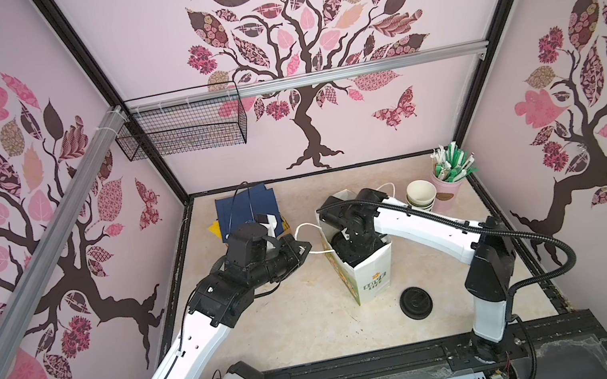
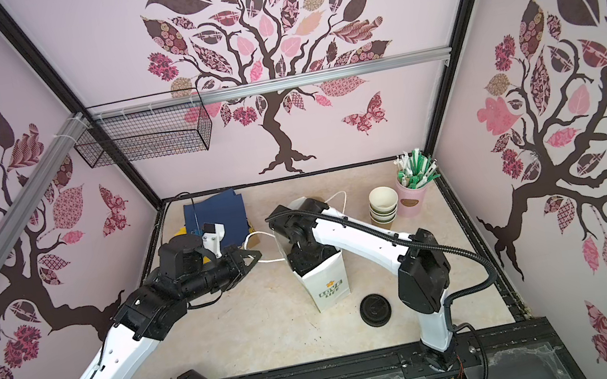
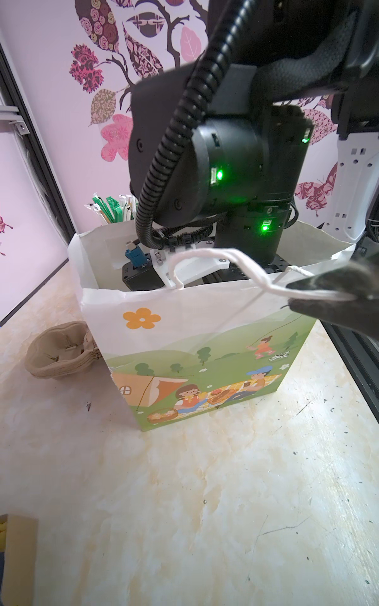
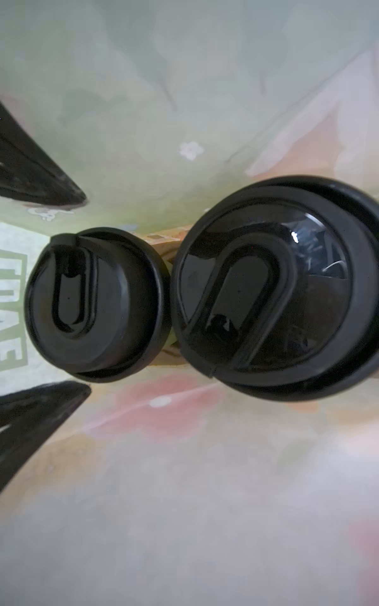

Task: Pack the takeout coffee
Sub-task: 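Push the green cup down with the right gripper while the left holds the handle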

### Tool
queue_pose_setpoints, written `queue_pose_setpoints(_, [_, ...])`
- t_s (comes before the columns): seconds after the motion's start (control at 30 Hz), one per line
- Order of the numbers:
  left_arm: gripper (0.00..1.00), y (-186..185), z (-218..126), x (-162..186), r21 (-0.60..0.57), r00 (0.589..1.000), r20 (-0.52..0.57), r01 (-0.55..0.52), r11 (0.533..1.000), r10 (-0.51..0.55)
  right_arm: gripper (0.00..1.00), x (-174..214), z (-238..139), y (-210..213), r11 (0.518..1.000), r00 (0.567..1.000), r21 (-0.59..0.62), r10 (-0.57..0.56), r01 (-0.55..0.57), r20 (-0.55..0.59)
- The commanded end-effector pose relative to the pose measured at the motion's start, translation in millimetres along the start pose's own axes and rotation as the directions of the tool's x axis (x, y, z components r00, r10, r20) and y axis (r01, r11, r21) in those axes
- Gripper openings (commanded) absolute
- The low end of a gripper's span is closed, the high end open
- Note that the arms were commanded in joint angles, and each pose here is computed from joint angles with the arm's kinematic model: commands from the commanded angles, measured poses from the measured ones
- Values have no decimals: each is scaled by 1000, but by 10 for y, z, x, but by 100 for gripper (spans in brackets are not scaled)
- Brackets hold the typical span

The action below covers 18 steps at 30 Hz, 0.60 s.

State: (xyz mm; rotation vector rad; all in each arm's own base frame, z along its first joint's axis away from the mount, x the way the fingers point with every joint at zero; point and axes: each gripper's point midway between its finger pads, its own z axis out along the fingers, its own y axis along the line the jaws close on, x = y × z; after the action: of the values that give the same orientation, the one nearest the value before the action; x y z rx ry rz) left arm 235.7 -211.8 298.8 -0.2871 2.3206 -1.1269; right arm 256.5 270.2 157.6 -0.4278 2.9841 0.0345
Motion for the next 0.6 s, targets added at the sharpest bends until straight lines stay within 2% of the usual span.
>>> queue_pose_setpoints(0.0, [0, 55, 19, 22, -12, 1000, -9, -16, 1000, 16, 86, 12, -203, -115, 999, 999, 20, 37, -38, 35])
queue_pose_setpoints(0.17, [0, -5, 19, 6, 4, 1000, -11, -30, 1000, 30, 86, 33, -173, -138, 999, 999, 34, 32, -33, 33])
queue_pose_setpoints(0.33, [0, -149, 44, -52, 38, 999, -14, -47, 998, 47, 82, 32, -164, -191, 997, 999, 73, 16, -19, 36])
queue_pose_setpoints(0.57, [0, -281, 95, -47, 61, 997, -31, -70, 996, 72, 85, 51, -139, -132, 996, 999, 91, -18, 14, 36])
